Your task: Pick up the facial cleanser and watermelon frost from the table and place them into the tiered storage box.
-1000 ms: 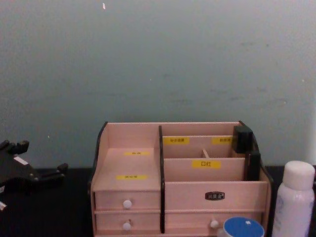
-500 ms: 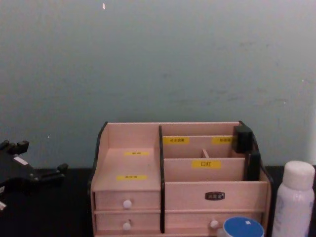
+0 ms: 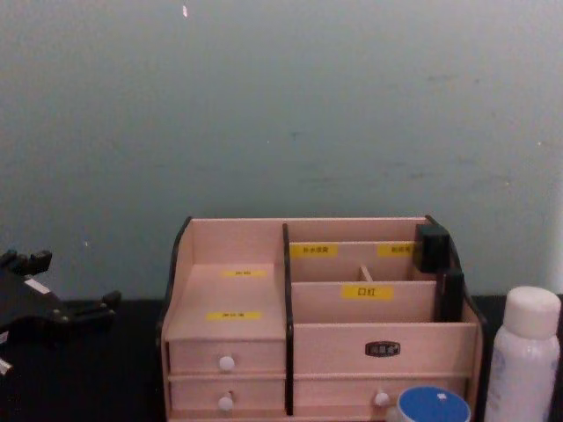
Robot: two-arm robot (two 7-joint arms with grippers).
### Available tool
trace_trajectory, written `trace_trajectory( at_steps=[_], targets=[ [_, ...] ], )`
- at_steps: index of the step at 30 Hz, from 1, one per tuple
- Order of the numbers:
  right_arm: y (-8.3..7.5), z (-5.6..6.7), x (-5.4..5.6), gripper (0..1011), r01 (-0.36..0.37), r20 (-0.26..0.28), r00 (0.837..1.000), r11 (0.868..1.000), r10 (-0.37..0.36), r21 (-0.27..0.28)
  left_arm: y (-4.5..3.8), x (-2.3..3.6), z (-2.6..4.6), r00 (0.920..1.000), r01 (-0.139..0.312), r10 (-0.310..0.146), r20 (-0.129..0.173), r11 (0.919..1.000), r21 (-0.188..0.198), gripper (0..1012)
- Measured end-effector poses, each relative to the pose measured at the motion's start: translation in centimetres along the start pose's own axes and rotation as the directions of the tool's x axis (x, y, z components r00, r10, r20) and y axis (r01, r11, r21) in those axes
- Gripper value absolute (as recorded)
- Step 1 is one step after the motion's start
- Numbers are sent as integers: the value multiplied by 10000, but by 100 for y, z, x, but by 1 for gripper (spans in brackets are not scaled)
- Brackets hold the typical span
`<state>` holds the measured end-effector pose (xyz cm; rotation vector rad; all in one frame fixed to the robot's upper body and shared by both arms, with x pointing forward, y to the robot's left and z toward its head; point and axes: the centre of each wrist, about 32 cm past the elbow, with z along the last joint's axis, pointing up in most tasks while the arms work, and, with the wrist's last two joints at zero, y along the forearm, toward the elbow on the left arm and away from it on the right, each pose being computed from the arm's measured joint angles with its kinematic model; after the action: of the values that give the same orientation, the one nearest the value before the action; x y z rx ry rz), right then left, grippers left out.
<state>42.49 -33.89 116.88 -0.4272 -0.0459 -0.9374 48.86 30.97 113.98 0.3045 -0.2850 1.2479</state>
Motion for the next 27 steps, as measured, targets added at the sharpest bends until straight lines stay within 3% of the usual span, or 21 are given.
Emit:
trace_trajectory(
  at_steps=[5, 15, 27],
  targets=[
    [52, 47, -18, 1002, -474, -310, 9984, 9986, 467, -247, 0, 0, 0, 10000, 0, 0, 0, 10000, -1, 1001],
    [245, 132, -31, 1002, -657, -972, 9934, 9966, 606, -501, 0, 0, 0, 10000, 1, -1, 1, 10000, 0, 1001],
    [452, 208, -9, 1002, -745, -1155, 9909, 9964, 694, -411, 0, 0, 0, 10000, 0, 0, 0, 10000, 0, 1001]
  ],
)
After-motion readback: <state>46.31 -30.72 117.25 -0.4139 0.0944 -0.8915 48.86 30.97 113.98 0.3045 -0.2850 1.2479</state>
